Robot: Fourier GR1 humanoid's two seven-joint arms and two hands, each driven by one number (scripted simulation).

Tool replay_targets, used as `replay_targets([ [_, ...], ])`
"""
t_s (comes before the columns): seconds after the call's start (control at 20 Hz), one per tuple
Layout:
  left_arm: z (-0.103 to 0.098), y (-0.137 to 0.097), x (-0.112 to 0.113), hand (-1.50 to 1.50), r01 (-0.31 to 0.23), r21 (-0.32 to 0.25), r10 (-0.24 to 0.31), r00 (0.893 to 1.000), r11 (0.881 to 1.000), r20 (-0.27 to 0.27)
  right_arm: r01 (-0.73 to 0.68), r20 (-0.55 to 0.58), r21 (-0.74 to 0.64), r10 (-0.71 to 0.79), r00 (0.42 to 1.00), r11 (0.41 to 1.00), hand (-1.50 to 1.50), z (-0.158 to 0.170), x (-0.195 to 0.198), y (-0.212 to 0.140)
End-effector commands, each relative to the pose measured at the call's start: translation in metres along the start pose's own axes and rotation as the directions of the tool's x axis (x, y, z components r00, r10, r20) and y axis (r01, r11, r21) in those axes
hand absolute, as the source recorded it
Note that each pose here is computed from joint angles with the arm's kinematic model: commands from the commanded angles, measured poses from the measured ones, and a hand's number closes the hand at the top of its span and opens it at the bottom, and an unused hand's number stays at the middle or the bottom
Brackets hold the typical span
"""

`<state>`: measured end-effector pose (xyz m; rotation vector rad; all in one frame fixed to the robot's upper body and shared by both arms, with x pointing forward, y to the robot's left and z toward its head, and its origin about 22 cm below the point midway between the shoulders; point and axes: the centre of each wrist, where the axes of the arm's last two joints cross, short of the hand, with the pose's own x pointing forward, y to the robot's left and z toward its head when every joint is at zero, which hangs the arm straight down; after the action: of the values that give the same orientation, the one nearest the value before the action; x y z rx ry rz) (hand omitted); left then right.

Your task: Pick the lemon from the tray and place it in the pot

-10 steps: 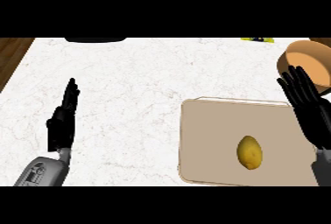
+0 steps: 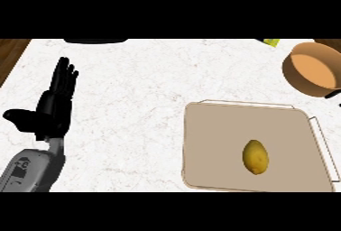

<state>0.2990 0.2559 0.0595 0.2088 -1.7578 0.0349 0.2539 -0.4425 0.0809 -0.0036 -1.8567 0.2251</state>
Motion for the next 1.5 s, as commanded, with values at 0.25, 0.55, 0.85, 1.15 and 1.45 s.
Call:
replay_targets([
  [0.25, 0.004, 0.0, 0.018, 0.0, -0.079, -0.05, 0.079, 0.997, 0.996, -0.003, -0.215, 0.201, 0.114, 0.189, 0.961, 0.97, -1.5, 0.068, -0.048, -0.021],
  [0.55, -0.021, 0.014, 0.022, 0.0, -0.08, -0.023, 0.08, 0.997, 0.997, -0.019, -0.418, 0.131, 0.275, 0.397, 0.908, 0.866, -1.5, 0.05, -0.011, -0.036],
  [0.85, -0.009, 0.026, 0.016, 0.0, -0.072, -0.047, 0.071, 0.997, 0.996, -0.019, -0.491, 0.084, 0.423, 0.507, 0.858, 0.761, -1.5, 0.029, 0.01, -0.003],
  [1.15, -0.002, 0.002, 0.007, 0.0, -0.083, -0.036, 0.083, 0.996, 0.996, -0.015, -0.507, 0.049, 0.503, 0.563, 0.825, 0.699, -1.5, 0.017, 0.036, 0.044],
  [1.45, 0.005, 0.02, 0.012, 0.0, -0.09, -0.059, 0.09, 0.996, 0.994, -0.008, -0.459, -0.053, 0.551, 0.578, 0.814, 0.697, -1.5, 0.02, 0.009, 0.081],
])
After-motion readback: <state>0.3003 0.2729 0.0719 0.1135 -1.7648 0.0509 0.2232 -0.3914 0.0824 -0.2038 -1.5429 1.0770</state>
